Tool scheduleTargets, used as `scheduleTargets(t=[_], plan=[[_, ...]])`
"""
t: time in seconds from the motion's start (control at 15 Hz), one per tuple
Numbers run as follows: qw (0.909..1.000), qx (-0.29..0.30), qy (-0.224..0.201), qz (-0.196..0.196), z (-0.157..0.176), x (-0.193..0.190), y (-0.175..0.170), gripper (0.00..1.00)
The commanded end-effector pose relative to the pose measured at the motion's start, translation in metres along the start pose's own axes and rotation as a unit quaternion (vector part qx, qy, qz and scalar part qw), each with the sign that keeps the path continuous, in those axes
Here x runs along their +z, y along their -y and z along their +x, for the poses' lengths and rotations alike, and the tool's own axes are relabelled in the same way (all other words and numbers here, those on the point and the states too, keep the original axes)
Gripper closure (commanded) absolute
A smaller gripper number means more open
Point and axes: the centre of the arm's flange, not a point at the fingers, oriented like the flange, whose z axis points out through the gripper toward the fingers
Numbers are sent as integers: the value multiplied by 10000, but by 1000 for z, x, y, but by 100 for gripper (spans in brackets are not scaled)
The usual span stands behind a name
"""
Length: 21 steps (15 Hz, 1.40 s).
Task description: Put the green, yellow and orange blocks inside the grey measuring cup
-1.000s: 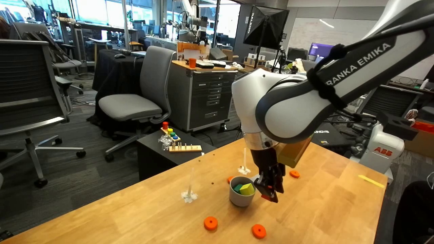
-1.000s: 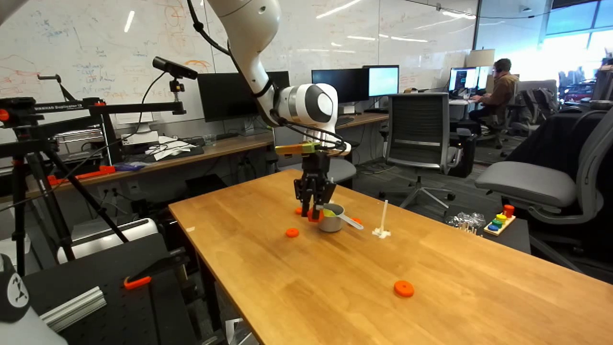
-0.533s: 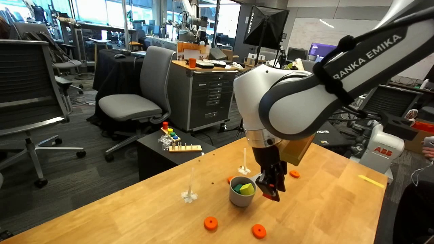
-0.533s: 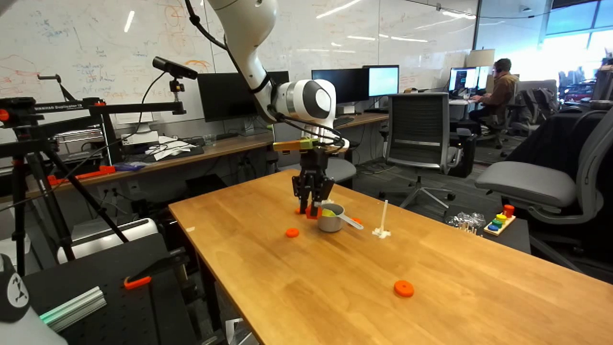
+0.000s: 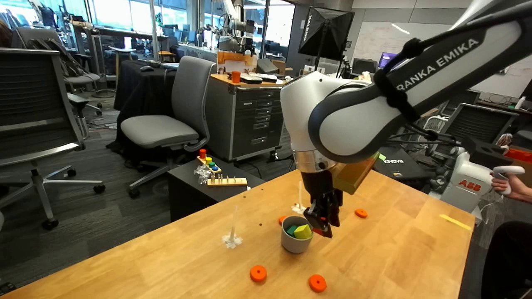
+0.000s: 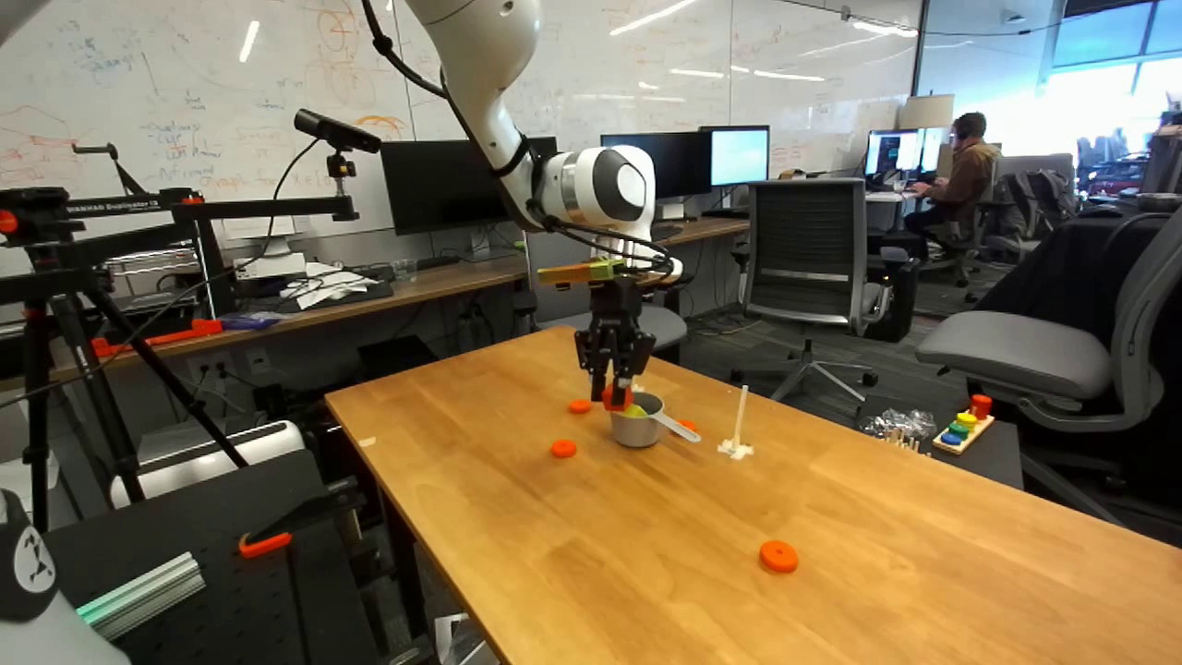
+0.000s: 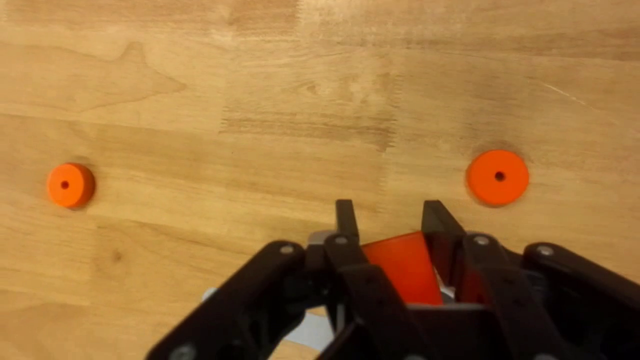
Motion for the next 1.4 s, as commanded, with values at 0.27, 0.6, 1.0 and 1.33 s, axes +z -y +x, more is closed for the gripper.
scheduleTargets(t=[0.27,0.6,1.0,1.33], plan=[[9999,49,46,-142,54,-18,3,87],[9998,41,164,-116,71,-17,8,29],[9997,-41,164,-182,65,-22,19,0],[9995,-254,70,-158,51,-19,46,0]])
